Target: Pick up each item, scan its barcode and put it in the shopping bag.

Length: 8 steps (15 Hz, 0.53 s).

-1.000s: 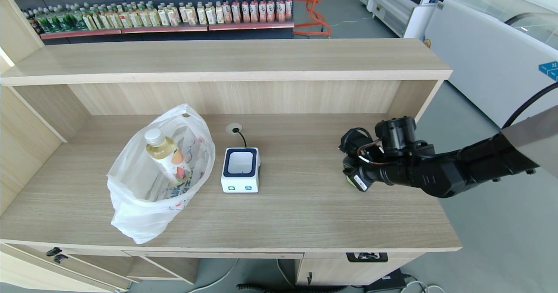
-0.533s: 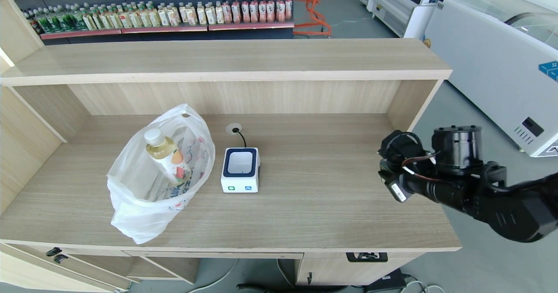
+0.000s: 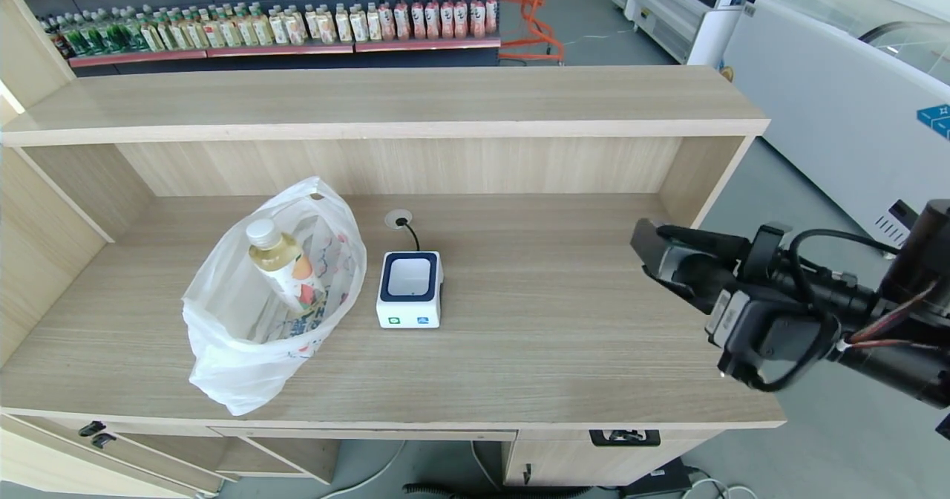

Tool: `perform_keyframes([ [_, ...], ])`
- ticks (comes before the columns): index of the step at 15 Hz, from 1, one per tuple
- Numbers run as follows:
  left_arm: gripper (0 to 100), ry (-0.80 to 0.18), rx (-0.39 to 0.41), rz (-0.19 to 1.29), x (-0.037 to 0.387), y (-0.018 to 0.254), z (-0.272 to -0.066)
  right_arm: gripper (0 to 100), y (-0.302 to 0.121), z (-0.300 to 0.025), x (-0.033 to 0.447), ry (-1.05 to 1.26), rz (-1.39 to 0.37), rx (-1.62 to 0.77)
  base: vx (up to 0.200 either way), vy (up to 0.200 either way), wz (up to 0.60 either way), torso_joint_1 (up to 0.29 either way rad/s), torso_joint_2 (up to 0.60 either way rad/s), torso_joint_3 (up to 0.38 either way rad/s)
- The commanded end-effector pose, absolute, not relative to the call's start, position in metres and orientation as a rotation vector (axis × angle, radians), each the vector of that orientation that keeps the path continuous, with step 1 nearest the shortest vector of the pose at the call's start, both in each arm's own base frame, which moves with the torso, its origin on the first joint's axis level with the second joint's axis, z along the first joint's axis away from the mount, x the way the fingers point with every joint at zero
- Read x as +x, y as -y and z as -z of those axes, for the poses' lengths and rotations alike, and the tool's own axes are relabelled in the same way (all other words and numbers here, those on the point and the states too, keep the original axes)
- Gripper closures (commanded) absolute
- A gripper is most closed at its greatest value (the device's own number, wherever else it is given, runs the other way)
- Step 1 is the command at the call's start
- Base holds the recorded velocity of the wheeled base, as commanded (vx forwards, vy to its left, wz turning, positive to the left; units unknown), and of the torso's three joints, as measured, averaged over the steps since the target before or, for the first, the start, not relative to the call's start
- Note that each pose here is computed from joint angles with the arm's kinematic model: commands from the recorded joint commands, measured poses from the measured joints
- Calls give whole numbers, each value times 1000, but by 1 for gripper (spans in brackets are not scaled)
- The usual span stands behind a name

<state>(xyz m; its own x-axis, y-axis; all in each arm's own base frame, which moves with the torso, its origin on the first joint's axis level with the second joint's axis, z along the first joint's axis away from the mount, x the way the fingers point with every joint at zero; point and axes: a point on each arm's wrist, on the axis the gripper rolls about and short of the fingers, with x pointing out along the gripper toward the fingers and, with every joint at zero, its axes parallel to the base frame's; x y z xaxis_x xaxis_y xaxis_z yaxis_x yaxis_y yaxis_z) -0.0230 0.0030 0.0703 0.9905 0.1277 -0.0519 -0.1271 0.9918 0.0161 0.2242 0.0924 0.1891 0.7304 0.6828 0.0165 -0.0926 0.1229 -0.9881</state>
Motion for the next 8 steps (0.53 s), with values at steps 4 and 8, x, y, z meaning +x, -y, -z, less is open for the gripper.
perform_keyframes([
  [4,0,-53,13,-129,-23,-3,-70,100,-136,-149,203,1360,-1071,-1690,0,0,0,0,0,0],
  [8,0,-53,13,-129,-23,-3,-70,100,-140,-130,191,1635,-1174,-1678,0,0,0,0,0,0],
])
